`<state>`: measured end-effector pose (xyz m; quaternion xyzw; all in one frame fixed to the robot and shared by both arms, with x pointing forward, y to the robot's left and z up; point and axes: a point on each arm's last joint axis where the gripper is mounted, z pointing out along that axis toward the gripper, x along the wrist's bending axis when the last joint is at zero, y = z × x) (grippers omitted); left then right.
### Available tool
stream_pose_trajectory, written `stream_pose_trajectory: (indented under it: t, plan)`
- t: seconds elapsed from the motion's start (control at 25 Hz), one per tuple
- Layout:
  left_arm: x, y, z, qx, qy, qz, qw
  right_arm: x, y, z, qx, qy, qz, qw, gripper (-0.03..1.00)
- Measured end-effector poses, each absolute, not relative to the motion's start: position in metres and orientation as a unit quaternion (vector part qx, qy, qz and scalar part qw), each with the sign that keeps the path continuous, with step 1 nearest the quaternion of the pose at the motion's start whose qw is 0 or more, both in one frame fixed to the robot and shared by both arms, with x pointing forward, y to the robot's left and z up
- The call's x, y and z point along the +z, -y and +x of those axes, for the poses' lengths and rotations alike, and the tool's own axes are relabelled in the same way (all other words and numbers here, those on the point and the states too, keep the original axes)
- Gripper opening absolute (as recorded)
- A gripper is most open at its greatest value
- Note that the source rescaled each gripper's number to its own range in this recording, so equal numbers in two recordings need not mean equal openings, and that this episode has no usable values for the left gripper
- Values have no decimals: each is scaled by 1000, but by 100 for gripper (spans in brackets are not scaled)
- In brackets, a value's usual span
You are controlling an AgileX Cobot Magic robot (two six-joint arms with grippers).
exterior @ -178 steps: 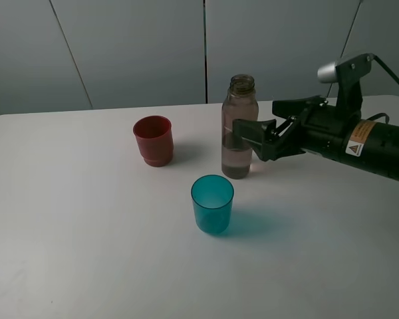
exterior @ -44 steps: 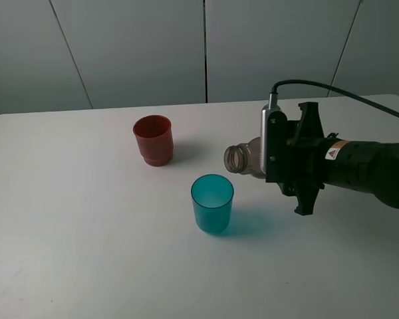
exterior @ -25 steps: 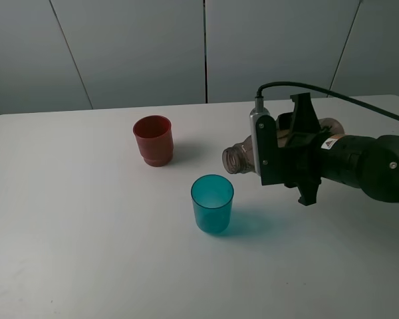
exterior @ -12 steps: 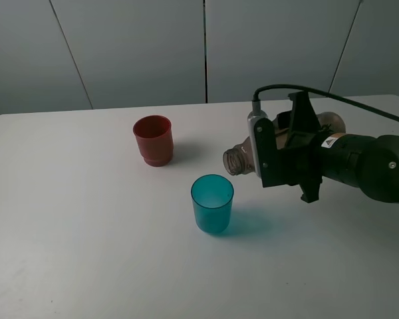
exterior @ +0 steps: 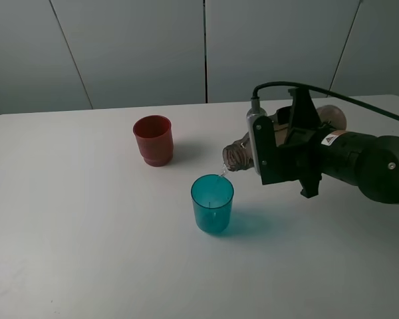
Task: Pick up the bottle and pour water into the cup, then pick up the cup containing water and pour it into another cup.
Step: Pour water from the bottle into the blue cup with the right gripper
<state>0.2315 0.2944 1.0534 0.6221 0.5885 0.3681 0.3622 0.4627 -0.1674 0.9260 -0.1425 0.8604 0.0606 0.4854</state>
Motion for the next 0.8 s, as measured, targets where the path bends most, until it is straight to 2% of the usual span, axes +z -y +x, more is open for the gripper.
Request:
stream_pose_trajectory:
  t: [0.8]
  plan:
    - [1053,-294,231,368,-589,622,362,930,163,463,44,-836,-200,509,0]
